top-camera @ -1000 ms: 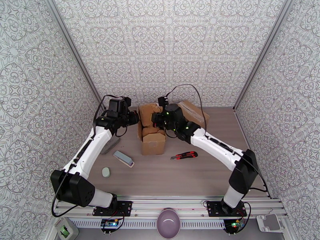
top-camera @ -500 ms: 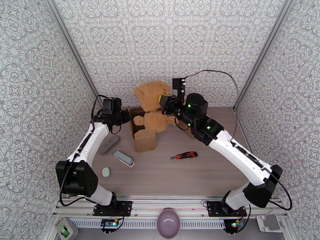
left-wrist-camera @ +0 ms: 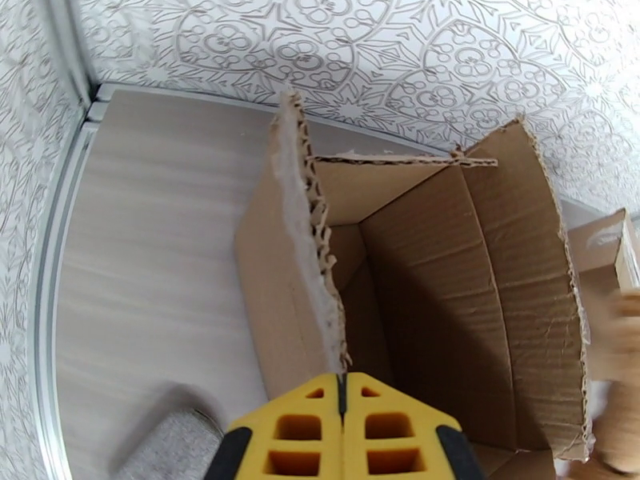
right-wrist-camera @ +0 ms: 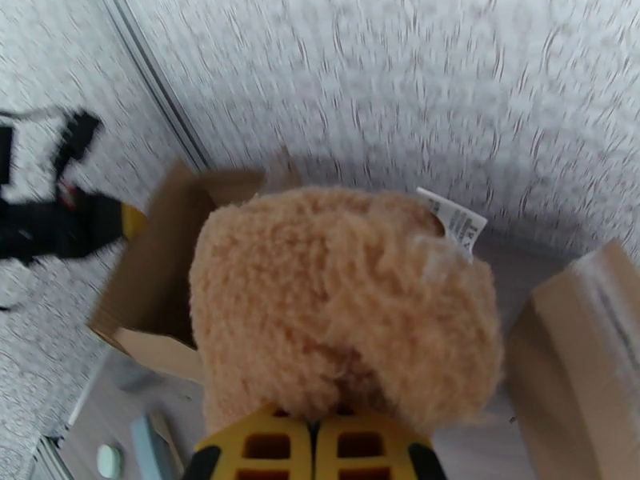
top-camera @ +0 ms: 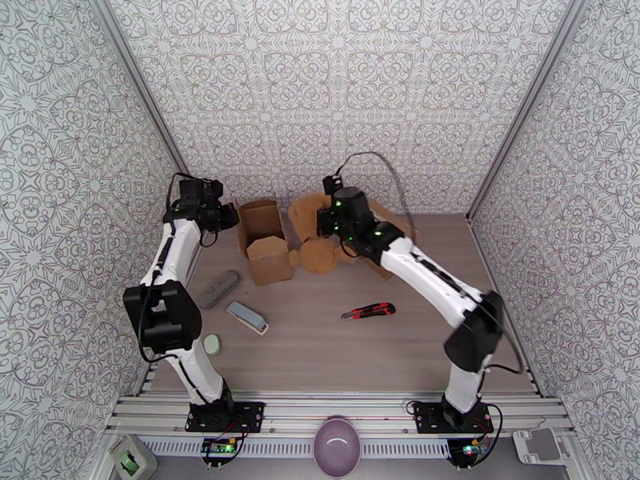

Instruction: Unpack the express box

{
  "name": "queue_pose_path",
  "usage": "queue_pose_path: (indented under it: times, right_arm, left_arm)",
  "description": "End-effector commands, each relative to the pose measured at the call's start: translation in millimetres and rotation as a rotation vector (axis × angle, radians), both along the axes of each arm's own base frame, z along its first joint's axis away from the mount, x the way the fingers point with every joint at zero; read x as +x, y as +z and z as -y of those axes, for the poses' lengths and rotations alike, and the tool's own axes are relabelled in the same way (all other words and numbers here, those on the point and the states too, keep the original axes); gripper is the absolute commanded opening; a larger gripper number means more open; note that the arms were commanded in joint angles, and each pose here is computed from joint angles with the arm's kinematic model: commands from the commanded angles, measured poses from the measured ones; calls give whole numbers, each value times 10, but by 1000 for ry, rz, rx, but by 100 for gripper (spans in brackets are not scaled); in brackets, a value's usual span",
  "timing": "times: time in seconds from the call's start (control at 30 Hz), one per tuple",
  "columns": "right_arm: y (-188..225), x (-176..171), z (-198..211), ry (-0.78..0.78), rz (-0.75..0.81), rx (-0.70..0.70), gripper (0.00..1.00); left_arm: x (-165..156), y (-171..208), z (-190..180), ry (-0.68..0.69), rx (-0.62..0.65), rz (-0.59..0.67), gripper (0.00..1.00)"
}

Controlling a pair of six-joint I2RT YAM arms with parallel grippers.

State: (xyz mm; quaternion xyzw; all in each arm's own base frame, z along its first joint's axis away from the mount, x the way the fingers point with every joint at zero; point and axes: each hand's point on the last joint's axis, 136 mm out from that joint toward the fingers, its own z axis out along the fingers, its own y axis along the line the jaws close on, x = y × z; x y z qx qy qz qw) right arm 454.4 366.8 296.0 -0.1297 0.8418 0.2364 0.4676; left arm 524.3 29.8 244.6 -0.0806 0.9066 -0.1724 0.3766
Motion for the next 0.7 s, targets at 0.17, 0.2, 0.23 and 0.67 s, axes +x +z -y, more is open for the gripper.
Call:
queue_pose_path:
  times: [0.17, 0.2, 0.23, 0.67]
  right_arm:
    - [-817, 383, -303, 6, -114, -61, 0]
    - [-907, 411, -320, 6, -127, -70, 0]
    - [-981, 430, -339, 7, -137, -79, 0]
    - [-332, 278, 132, -59, -11, -169, 99]
  left_arm:
    - [36, 64, -74, -52, 8, -9, 5]
    - [38, 82, -67, -54, 4, -5, 9]
    - [40, 88, -59, -53, 2, -5, 16]
    - [-273, 1020, 177, 21, 166, 209, 73]
